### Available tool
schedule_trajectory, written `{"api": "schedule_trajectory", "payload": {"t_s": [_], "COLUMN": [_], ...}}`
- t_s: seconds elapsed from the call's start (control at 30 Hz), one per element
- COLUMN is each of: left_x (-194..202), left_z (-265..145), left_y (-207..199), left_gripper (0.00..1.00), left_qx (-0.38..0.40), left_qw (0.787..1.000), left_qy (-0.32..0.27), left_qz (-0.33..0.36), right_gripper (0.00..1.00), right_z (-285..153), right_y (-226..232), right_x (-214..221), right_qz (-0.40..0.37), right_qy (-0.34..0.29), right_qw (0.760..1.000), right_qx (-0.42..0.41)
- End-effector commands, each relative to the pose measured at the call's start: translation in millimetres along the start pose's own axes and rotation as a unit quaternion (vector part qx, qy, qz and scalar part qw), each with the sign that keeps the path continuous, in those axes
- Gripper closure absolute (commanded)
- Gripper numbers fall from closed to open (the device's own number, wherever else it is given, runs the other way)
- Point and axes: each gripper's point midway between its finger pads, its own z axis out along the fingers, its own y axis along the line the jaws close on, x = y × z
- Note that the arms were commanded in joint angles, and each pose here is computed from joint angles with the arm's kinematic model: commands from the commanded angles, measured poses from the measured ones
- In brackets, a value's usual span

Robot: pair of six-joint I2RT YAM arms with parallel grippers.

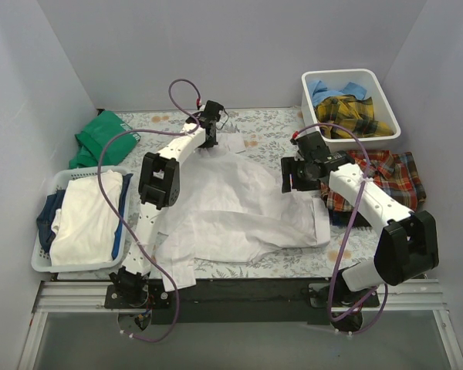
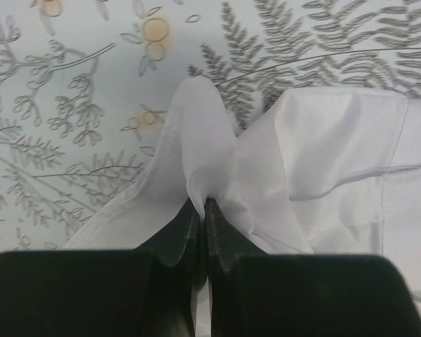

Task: Fold and stack the long sleeve shirts
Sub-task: Flatten the shirt out

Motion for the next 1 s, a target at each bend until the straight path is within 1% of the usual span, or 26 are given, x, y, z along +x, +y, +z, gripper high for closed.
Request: {"api": "schedule_trajectory", "payload": {"t_s": [0.0,0.03,0.07,0.1,0.13,0.17,0.2,0.23,0.27,0.3,0.33,0.37,0.4,0.43,0.47,0.53,0.6,0.73,0.8,0.83,0.87,0.97], "left_x": [14,7,-2,1,-3,20,14,18,30,47,56,62,76,80,83,86,87,90,89,90,89,90], "left_z": [-22,-27,-49,-55,-65,-65,-86,-89,-91,-99,-97,-98,-96,-96,-95,-93,-92,-90,-90,-89,-89,-87], "left_y": [74,85,92,98,100,106,102,99,98,98,98,98,99,98,97,96,94,94,95,95,94,94], "left_gripper": [1.0,1.0,1.0,1.0,1.0,1.0,1.0,1.0,1.0,1.0,1.0,1.0,1.0,1.0,1.0,1.0,1.0,1.0,1.0,1.0,1.0,1.0], "left_qx": [-0.102,-0.103,-0.092,-0.089,-0.081,-0.085,-0.055,-0.04,-0.029,-0.014,-0.01,-0.005,-0.006,-0.001,0.0,0.002,0.004,0.0,-0.003,-0.003,-0.002,-0.002], "left_qw": [0.994,0.994,0.995,0.995,0.996,0.995,0.998,0.999,0.999,0.998,0.998,0.998,0.997,0.996,0.996,0.995,0.994,0.994,0.994,0.994,0.994,0.994], "left_qy": [0.044,0.039,0.029,0.032,0.023,0.047,0.036,0.033,0.044,0.059,0.064,0.069,0.082,0.088,0.093,0.101,0.104,0.108,0.108,0.11,0.109,0.111], "left_qz": [0.012,-0.002,-0.011,-0.015,-0.012,0.0,-0.007,-0.007,-0.001,-0.001,-0.001,-0.003,-0.001,-0.003,-0.006,-0.012,-0.015,-0.018,-0.018,-0.015,-0.015,-0.014], "right_gripper": [0.29,0.3,0.3,0.3,0.31,0.31,0.32,0.34,0.34,0.35,0.39,0.41,0.42,0.46,0.46,0.46,0.46,0.4,0.38,0.35,0.34,0.32], "right_z": [-7,-6,-5,2,2,6,20,20,27,47,55,55,76,81,82,97,109,124,126,127,128,136], "right_y": [-15,-18,-25,-28,-27,-31,-33,-29,-28,-29,-22,-17,-17,-11,-4,2,5,7,15,14,21,14], "right_x": [-29,-31,-34,-35,-43,-50,-50,-68,-74,-74,-77,-98,-90,-92,-103,-101,-94,-73,-62,-59,-55,-44], "right_qz": [0.022,0.033,0.044,0.051,0.056,0.063,0.063,0.059,0.042,0.037,0.03,0.016,0.01,0.006,-0.002,-0.014,-0.019,-0.04,-0.058,-0.068,-0.081,-0.095], "right_qy": [-0.042,-0.043,-0.042,-0.035,-0.042,-0.045,-0.027,-0.039,-0.033,-0.01,0.0,-0.011,0.025,0.034,0.023,0.036,0.051,0.081,0.091,0.093,0.095,0.108], "right_qw": [0.999,0.998,0.998,0.998,0.997,0.997,0.997,0.997,0.998,0.999,1.0,1.0,1.0,0.999,0.999,0.998,0.998,0.995,0.993,0.993,0.992,0.989], "right_qx": [0.024,0.026,0.031,0.032,0.027,0.028,0.03,0.021,0.017,0.017,-0.001,-0.008,-0.01,-0.025,-0.034,-0.04,-0.044,-0.039,-0.039,-0.029,-0.023,0.015]}}
